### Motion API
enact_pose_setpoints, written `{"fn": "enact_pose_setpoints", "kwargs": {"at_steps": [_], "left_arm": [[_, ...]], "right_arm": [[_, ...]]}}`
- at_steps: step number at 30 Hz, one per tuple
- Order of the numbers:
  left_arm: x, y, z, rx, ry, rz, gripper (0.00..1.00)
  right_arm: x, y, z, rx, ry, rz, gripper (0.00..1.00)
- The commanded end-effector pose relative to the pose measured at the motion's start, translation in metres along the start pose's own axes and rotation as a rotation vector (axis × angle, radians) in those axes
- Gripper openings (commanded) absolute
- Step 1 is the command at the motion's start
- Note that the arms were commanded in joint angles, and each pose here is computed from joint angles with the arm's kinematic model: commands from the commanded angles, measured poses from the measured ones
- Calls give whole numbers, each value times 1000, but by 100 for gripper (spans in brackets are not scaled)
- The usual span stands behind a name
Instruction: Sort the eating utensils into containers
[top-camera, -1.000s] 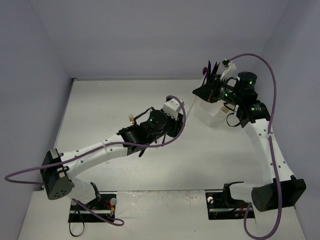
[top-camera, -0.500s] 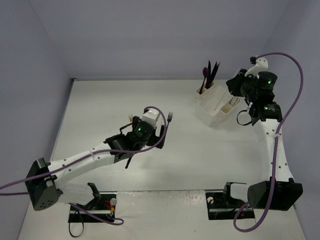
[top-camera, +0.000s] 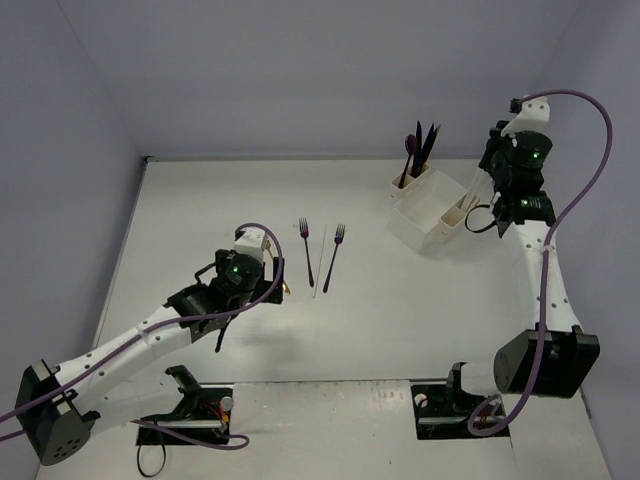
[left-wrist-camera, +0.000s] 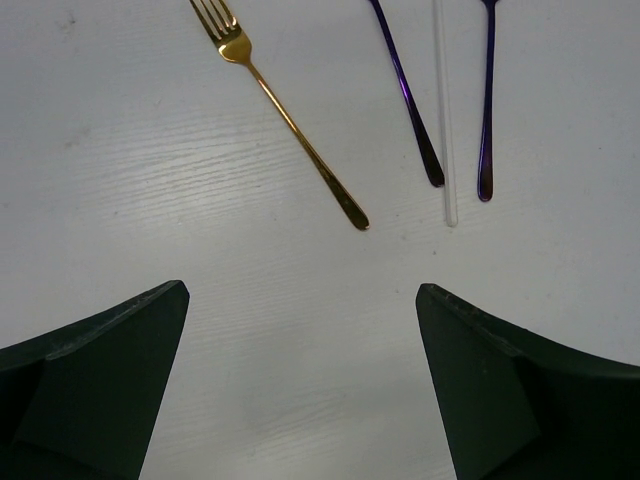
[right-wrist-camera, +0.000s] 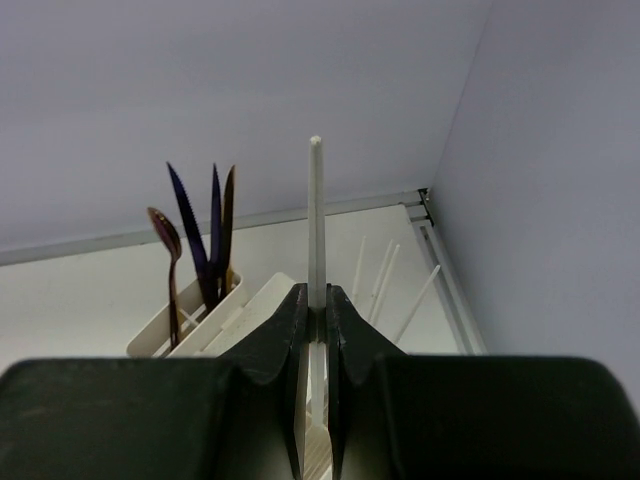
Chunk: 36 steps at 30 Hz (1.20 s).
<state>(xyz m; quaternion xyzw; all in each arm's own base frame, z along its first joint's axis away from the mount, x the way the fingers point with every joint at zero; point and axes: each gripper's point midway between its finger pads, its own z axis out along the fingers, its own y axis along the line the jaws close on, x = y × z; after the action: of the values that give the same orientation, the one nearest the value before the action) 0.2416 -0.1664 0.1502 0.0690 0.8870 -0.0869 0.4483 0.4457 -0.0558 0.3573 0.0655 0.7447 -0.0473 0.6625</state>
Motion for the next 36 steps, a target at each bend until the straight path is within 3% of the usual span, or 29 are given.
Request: {"fn": "enact_pose_setpoints", "kwargs": {"at_steps": [1,20,24,28,32,36], "left_arm": [[-9,8,-5,-27,-36,-7,97],[-2,0,0,0,9,-16,97],[-5,-3,0,11,6,-28,97],[-12,-10,3,17,9,-51,97],[-19,-22,9,30,38,-62,97],[-26,-39,18,56,78,-65,97]], "right_arm": [[-32,-20,16,99,-160,-10,0],[68,-25,51,127,-49,66,3],[75,-24,46,117,-38,66,22],[56,-18,32,83,-60,70,67],[27,-6,11,15,-80,86,99],[-8,7,-23,-53,-128,120,100]]}}
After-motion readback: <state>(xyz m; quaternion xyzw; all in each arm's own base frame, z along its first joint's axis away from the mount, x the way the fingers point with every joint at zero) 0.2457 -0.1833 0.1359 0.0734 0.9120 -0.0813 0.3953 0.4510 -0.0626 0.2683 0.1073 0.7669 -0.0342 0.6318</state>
